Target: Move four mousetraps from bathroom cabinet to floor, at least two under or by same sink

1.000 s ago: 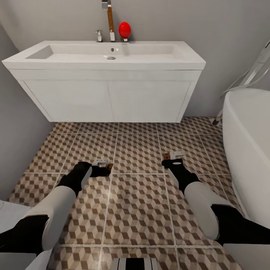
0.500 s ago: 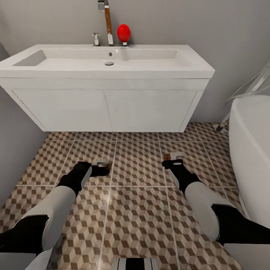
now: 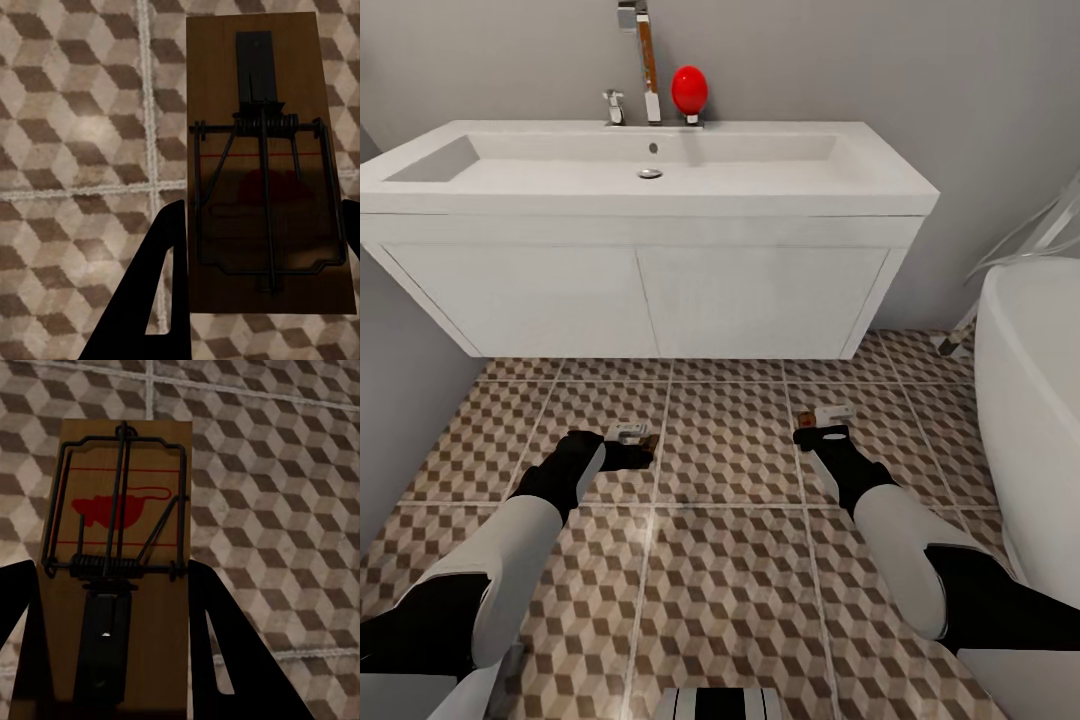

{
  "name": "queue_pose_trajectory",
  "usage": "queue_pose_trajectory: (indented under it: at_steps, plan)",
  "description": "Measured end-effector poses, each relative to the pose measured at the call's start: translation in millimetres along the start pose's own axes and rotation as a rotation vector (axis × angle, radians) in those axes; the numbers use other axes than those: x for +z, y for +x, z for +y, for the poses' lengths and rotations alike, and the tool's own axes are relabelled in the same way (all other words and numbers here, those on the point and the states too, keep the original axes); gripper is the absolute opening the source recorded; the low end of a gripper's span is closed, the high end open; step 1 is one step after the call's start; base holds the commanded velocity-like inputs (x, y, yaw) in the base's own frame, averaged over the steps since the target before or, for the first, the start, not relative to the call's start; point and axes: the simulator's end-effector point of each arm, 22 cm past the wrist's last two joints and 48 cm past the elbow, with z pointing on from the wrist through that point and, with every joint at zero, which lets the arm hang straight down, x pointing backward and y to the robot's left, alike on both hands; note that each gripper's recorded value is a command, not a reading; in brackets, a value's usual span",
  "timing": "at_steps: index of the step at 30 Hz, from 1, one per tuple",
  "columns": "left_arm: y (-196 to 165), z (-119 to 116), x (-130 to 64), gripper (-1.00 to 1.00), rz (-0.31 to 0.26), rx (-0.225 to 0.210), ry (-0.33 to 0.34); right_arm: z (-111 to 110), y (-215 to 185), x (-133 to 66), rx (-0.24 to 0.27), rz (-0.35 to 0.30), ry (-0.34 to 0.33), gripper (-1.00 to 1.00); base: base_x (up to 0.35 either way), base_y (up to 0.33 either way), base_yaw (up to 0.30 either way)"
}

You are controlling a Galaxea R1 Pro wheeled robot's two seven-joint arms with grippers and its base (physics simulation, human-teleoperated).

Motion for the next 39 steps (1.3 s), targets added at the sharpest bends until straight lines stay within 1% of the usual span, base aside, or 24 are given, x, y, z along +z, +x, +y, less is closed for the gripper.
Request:
queue_pose_trajectory:
  at_steps: [9, 14, 21, 32, 39]
  plan:
    - [-0.4, 0.2, -0.2, -1.0, -0.001, 0.001, -0.001, -0.3, 1.3, 0.2, 0.0, 0.003, 0.0, -1.0, 0.0, 0.0, 0.0]
    - [0.1, 0.3, -0.2, -1.0, -0.001, 0.0, -0.001, 0.4, -1.3, -0.3, 0.001, -0.007, -0.002, -1.0, 0.279, 0.0, 0.0]
    - [-0.5, 0.4, -0.2, -1.0, -0.003, 0.001, -0.002, 0.5, -1.5, -0.2, 0.001, -0.008, -0.002, -1.0, 0.112, 0.0, 0.0]
    - [-0.9, 0.4, -0.2, -1.0, -0.005, 0.002, -0.001, 0.9, -1.4, -0.4, 0.0, -0.008, -0.002, -1.0, 0.28, 0.0, 0.0]
    - [0.7, 0.4, 0.8, -1.0, -0.001, 0.001, -0.001, 2.8, 8.2, 0.5, -0.004, 0.01, -0.001, -1.0, 0.026, 0.0, 0.02]
